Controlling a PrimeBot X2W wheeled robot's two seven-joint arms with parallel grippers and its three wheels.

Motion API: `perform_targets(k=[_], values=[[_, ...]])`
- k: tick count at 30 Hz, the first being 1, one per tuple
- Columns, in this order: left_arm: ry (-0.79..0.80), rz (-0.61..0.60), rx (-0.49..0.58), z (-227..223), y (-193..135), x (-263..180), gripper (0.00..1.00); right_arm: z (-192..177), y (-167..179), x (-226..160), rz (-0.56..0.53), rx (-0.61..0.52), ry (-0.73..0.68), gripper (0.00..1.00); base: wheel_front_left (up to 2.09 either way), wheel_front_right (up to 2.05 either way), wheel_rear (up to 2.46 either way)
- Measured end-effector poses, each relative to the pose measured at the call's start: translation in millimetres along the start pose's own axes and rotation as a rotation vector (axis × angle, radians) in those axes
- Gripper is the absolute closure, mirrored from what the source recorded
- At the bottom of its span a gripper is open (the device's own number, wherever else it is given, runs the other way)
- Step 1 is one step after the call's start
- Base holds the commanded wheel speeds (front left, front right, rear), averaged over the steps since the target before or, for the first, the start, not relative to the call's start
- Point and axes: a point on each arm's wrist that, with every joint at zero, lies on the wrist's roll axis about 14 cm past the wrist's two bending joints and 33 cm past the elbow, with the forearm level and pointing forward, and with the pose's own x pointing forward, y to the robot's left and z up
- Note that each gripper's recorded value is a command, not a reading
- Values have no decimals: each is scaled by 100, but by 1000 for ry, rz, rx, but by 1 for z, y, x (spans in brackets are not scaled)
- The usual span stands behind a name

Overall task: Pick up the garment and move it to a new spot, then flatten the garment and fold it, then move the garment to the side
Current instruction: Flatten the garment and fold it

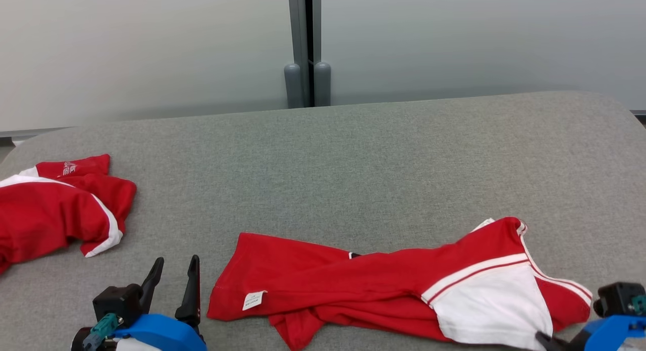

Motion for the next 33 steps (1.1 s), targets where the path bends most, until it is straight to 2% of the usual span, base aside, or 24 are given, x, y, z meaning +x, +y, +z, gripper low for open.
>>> perform_targets(k=[1,2,3,5,7,13,15,18,25,33], values=[[1,0,0,0,1,1,0,-7,-2,2,-12,11,23,68,0,0,0],[1,2,1,0,2,1,0,-12,-4,4,-26,21,39,10,0,0,0],[3,2,1,0,3,1,0,-16,-7,6,-41,27,48,0,0,0,0],[10,8,3,-3,6,-2,0,-15,-6,9,-49,21,39,0,0,0,0],[11,15,6,-3,9,-3,0,2,6,11,-16,22,-36,0,0,0,0],[-5,21,12,3,11,-5,0,87,53,-6,126,-3,-406,0,0,0,0],[-10,20,11,4,10,-5,0,110,54,-13,134,10,-528,0,0,0,0],[-14,21,7,5,11,-7,0,116,48,-11,116,29,-606,0,0,0,0],[-11,19,3,5,11,-9,0,95,31,17,48,57,-546,0,0,0,0],[-2,-3,8,5,5,-3,0,104,20,52,-15,22,-382,0,0,0,0]])
